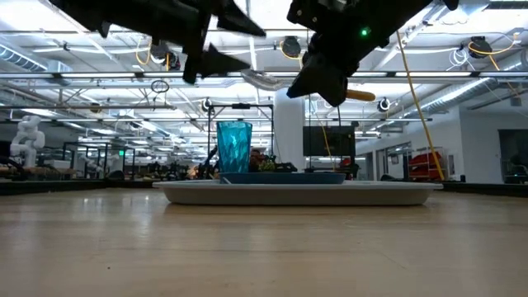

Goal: Pick and place plate/cup/fork/spoon on tray
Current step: Put the orange spoon on the gray serving tray to the left of the orange fork

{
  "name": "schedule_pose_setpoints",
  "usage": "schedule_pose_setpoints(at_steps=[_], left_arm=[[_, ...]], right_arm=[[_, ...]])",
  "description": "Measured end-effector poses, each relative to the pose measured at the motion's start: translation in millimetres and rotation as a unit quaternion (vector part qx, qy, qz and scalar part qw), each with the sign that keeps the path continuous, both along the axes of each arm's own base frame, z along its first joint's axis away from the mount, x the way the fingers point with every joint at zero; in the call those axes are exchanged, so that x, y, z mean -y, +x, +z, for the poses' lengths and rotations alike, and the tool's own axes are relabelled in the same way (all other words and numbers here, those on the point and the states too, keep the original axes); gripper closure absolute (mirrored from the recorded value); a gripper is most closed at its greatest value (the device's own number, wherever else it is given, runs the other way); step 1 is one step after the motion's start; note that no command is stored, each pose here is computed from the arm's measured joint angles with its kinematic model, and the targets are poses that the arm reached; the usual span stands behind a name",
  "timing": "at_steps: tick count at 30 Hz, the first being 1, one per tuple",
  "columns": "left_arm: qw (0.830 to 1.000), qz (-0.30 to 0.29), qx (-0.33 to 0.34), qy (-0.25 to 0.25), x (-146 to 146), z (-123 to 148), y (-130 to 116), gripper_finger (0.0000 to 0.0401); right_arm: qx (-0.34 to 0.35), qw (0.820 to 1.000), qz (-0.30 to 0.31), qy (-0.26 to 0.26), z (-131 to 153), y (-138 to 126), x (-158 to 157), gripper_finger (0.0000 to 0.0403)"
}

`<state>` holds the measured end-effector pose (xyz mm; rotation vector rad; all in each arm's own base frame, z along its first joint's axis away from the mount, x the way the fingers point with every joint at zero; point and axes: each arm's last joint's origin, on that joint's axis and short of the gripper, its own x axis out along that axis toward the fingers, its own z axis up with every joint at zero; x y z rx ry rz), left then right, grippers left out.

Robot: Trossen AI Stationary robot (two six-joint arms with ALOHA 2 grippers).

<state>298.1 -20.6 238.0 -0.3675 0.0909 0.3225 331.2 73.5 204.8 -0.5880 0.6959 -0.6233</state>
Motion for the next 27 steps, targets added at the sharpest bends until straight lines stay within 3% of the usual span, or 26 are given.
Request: schedule_pose_setpoints(at_steps=[6,13,18,27], left_arm=[[0.999,-0.04,0.017,0.026,4,27,-19,0.0038],[0.995,-0.075,0.006,0.072,13,55,-56,0.0036],[0.992,-0.095,0.011,0.077,19,65,-72,0.0036],[0.991,-0.106,0.012,0.086,24,66,-74,0.0036]], right_arm=[[-0.003,0.994,0.041,0.105,-4,5,10,0.0373],[-0.003,0.962,0.088,0.258,-8,10,22,0.0371],[0.012,0.947,0.107,0.302,-13,11,26,0.0374],[0.02,0.923,0.136,0.36,-33,4,35,0.0372]])
